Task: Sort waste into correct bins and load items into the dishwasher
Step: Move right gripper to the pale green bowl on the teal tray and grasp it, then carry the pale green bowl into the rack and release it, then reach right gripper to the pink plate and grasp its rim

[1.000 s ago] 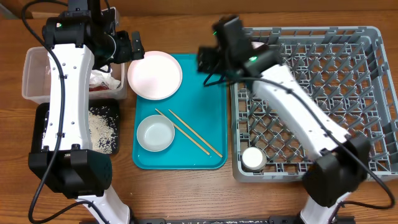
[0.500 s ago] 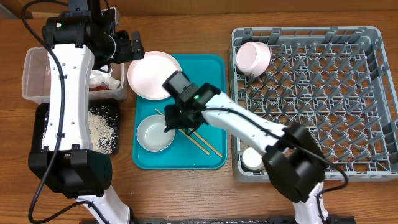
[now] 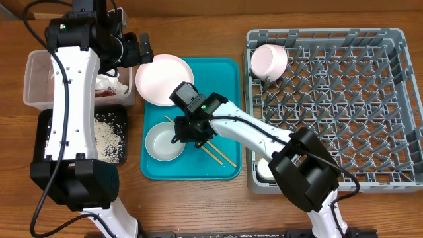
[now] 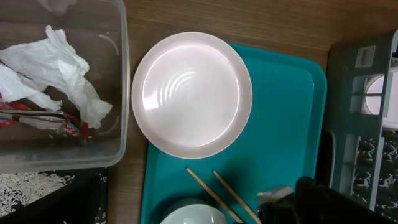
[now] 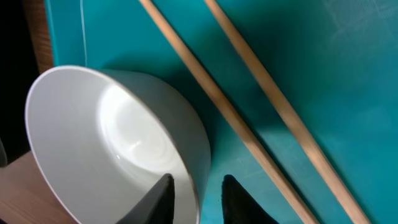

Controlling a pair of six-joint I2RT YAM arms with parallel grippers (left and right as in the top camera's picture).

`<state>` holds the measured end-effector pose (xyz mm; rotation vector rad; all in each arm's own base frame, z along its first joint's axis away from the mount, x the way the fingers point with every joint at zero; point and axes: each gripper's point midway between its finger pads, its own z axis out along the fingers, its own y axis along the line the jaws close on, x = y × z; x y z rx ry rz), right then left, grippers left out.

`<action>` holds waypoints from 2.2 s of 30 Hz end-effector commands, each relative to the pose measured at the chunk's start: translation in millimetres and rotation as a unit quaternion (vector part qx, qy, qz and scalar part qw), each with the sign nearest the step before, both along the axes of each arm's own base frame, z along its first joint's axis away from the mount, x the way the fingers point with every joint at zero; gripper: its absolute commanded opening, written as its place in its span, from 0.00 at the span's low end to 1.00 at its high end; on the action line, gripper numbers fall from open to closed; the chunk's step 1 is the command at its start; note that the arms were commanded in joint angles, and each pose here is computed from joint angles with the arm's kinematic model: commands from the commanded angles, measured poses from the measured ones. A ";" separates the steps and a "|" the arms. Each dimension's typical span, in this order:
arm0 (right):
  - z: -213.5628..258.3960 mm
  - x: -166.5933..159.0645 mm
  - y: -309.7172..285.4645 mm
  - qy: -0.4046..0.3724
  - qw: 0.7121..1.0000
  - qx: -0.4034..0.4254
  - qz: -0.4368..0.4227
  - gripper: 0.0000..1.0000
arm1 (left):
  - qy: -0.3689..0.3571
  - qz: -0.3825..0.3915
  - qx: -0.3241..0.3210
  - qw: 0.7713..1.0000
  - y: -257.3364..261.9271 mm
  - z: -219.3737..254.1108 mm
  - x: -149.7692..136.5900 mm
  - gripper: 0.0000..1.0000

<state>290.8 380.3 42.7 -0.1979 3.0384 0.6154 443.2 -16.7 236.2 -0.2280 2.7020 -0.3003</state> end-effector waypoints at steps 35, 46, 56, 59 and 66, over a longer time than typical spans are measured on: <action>252.6 70.1 -337.6 -0.435 0.632 -0.600 -0.227 0.04 | -0.015 -0.004 -0.003 1.000 -2.6 10.5 1.7 1.00; 160.4 88.2 -338.7 -0.355 0.616 -0.696 -0.099 0.04 | -0.015 -0.004 -0.003 1.000 -2.6 10.5 1.7 1.00; 139.8 81.9 -329.2 -0.351 0.638 -0.679 -0.091 0.04 | -0.015 -0.004 -0.003 1.000 -2.6 10.5 1.7 1.00; 130.6 74.7 -311.4 -0.346 0.660 -0.663 -0.069 0.04 | -0.015 -0.004 -0.003 1.000 -2.6 10.5 1.7 1.00; 115.4 60.4 -273.0 -0.347 0.700 -0.623 -0.035 0.72 | -0.015 -0.004 -0.003 1.000 -2.6 10.5 1.7 1.00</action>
